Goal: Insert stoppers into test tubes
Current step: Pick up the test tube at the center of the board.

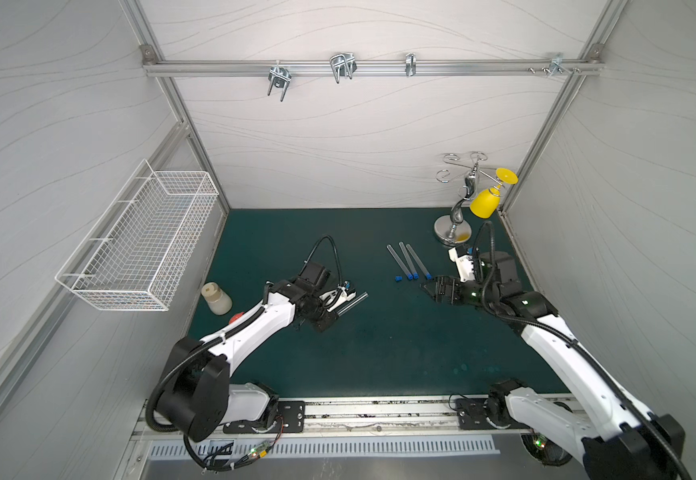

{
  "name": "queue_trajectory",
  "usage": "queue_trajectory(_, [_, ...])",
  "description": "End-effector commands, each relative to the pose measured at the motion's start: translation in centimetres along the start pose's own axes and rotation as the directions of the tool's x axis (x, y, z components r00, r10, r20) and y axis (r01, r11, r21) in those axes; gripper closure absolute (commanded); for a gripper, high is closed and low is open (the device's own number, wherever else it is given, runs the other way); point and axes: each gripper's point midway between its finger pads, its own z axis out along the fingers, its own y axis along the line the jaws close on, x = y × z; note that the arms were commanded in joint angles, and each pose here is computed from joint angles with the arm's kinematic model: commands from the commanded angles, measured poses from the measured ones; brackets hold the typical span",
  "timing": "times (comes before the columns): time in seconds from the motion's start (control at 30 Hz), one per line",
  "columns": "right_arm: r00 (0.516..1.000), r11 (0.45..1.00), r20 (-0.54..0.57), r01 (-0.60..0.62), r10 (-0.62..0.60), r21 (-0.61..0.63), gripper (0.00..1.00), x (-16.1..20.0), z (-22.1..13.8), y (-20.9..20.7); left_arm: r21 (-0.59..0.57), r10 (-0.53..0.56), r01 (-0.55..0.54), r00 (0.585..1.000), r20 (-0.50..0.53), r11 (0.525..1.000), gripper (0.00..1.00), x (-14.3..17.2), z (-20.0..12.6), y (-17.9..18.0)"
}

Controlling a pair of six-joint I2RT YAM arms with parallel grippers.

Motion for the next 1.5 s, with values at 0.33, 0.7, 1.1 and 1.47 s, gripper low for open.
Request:
queue_trajectory(0.33, [0.958,0.940,-0.281,-0.146,0.056,-0.309,0.07,2.2,5.8,8.4,0.047,0.155,-0.163,0.978,0.140,0.986,1.00,-0.7,-4.1,-2.9])
queue_trajectory(0.7, [0.906,0.884,-0.422,-0.209,0.014,-0.418,0.25,3.5,9.4,12.8,0.075,0.161,-0.175,0.973,0.165,0.982,1.00,-0.4,-4.7,-3.4])
queue_trajectory(1.1, [0.860,0.860,-0.509,-0.238,-0.030,-0.452,0.57,5.2,11.7,14.9,0.080,0.139,-0.154,0.976,0.169,0.985,1.00,-0.6,-4.9,-3.1])
queue_trajectory(1.47, [0.846,0.858,-0.532,-0.249,-0.033,-0.449,0.87,5.6,11.8,14.8,0.083,0.107,-0.122,0.979,0.174,0.989,1.00,-0.7,-4.9,-2.8])
